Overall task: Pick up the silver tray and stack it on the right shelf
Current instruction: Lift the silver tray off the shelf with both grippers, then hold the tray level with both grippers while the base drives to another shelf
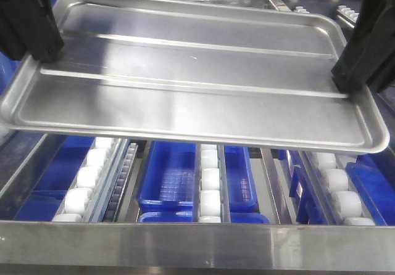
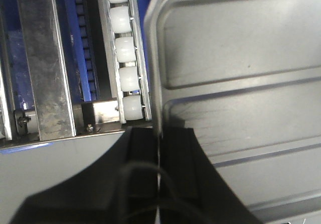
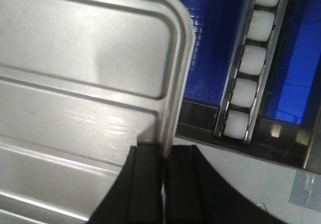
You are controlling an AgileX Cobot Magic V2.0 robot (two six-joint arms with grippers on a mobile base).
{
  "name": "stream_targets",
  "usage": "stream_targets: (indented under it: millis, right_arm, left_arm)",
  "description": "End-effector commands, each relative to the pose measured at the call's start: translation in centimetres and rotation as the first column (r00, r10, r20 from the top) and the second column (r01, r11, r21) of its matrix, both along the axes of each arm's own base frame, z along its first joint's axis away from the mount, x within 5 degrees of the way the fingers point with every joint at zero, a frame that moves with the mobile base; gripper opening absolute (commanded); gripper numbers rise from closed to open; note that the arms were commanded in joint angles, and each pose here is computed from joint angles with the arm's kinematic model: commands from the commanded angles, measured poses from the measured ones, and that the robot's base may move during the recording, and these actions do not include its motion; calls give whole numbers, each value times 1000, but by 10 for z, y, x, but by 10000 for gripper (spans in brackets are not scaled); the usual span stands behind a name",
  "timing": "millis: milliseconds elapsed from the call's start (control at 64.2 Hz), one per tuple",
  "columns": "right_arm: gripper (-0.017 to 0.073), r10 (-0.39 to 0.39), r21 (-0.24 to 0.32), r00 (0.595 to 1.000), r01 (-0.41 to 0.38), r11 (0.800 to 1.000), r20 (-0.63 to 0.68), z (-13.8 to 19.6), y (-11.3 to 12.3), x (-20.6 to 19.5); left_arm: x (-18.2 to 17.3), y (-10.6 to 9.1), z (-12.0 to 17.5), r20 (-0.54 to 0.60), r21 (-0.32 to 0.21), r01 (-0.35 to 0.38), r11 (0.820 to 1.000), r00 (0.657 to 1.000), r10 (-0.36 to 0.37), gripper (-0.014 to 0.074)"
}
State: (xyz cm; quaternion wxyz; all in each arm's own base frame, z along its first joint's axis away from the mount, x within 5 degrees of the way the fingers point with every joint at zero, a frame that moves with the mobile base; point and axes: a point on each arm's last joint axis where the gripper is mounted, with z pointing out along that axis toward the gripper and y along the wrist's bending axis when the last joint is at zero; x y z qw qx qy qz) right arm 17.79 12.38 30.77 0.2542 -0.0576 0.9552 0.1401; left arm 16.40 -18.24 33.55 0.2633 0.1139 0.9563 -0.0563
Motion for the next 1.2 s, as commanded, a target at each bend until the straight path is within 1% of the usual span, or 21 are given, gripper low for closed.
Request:
stream_targets:
  millis: [0,1185]
  right_arm:
    - [56,20,38,992,-25,999,126,19,0,3]
    - [56,20,38,992,-25,999,126,19,0,3]
  left_arm:
    - [-3,4,14,51,5,33,999,998,-33,-93]
    - [-3,4,14,51,5,33,999,998,-33,-93]
